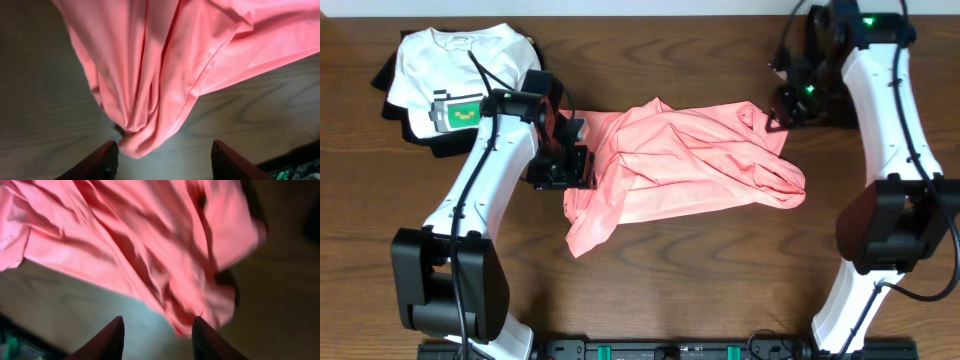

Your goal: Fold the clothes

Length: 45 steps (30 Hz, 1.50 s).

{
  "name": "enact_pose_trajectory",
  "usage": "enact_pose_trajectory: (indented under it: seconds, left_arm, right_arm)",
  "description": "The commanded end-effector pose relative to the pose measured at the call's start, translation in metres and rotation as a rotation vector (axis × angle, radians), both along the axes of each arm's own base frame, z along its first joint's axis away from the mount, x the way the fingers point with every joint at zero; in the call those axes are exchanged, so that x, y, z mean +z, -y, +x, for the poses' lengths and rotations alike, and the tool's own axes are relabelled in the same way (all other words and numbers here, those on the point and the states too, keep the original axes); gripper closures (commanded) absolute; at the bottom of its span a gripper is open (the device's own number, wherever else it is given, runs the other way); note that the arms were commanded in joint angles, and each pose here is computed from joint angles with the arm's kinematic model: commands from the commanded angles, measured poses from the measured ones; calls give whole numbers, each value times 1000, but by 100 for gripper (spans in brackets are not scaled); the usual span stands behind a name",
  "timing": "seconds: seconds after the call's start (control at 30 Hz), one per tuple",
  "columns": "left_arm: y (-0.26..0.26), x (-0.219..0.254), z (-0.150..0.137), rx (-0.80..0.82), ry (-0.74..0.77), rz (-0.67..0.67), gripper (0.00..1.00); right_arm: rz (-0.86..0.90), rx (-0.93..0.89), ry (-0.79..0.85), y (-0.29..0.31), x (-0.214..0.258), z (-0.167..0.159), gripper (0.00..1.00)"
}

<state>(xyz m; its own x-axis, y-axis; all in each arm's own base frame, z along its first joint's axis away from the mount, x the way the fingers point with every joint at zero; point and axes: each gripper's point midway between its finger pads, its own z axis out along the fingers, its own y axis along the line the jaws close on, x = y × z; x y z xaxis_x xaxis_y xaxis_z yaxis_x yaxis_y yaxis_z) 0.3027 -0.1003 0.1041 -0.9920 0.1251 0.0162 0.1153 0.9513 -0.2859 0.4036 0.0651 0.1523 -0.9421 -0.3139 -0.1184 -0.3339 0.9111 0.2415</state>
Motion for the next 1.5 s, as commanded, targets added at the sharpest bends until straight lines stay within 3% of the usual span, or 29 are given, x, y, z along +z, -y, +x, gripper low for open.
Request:
enact_pose_trajectory:
  seconds: [0.0,0.2,0.33,0.53,1.1,1.17,1.27,1.33,1.47]
  left_arm:
    - [13,8,2,-67,44,-21,40]
    - [25,8,-3,-143,56,-20,40]
    - [23,8,-1,-133,60,-21,43]
    - [13,9,13,-66,89,-26,44]
    - [13,9,17,-59,105,-31,44]
    - [13,9,17,-59,105,-31,44]
    - [13,9,17,-59,105,-31,44]
    - [13,9,17,-59,105,-31,44]
    - [13,9,17,-59,105,-31,44]
  right_arm:
    - [31,177,91,-49,4,5,58]
    - [47,323,181,-107,-24,11,58]
    - [94,320,193,-129,-52,10,56]
    - [251,343,185,-152,-82,0,41]
    - [342,314,116,-169,-142,-7,45]
    - [344,305,120,-169,-141,-5,51]
    - [347,273,115,-168,-139,-1,82]
    - [349,246,109,-167,-136,2,96]
    - [366,216,102,-163,-117,8,99]
